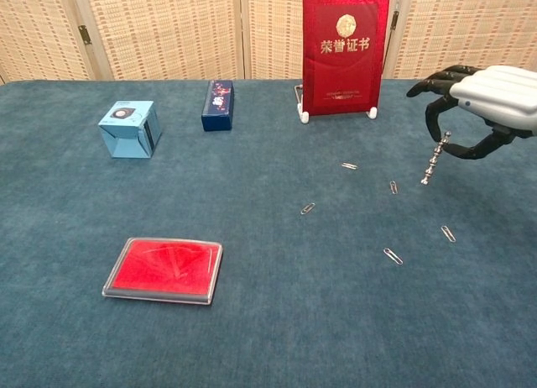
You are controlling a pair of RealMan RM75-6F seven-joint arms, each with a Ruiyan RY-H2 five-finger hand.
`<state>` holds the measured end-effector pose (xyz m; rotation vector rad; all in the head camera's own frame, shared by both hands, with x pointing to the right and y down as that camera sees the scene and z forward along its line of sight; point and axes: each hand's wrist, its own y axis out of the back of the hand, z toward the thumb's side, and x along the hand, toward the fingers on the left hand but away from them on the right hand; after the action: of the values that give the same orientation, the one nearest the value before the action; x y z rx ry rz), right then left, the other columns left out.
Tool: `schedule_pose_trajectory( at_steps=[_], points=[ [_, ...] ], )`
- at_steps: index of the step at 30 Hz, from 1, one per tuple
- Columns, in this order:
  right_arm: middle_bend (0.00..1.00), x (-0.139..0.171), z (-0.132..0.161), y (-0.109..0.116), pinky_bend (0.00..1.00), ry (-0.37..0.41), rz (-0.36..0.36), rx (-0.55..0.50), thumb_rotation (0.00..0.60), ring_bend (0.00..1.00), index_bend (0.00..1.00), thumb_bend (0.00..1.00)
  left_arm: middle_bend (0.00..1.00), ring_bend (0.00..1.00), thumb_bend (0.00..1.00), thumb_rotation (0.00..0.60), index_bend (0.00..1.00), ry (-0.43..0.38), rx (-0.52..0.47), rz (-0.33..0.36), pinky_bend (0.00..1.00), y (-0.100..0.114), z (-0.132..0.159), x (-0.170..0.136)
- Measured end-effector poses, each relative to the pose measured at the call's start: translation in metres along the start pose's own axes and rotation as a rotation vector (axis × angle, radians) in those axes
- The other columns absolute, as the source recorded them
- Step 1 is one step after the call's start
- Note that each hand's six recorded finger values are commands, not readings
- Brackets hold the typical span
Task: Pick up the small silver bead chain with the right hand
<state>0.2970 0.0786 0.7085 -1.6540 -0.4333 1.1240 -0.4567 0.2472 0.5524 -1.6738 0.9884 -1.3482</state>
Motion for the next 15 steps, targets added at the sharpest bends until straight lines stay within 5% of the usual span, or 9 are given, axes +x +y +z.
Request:
schedule_pose_trajectory(
  at_steps=[15],
  points=[
    [0.14,-0.018,0.018,-0.011,0.00,-0.027,0.011,0.035,0.600,0.07,0.80,0.49,0.00,0.00,0.50,0.600,0.00,-0.016,-0.017,0.016,0.00,0.006,0.000,-0.005]
  ],
)
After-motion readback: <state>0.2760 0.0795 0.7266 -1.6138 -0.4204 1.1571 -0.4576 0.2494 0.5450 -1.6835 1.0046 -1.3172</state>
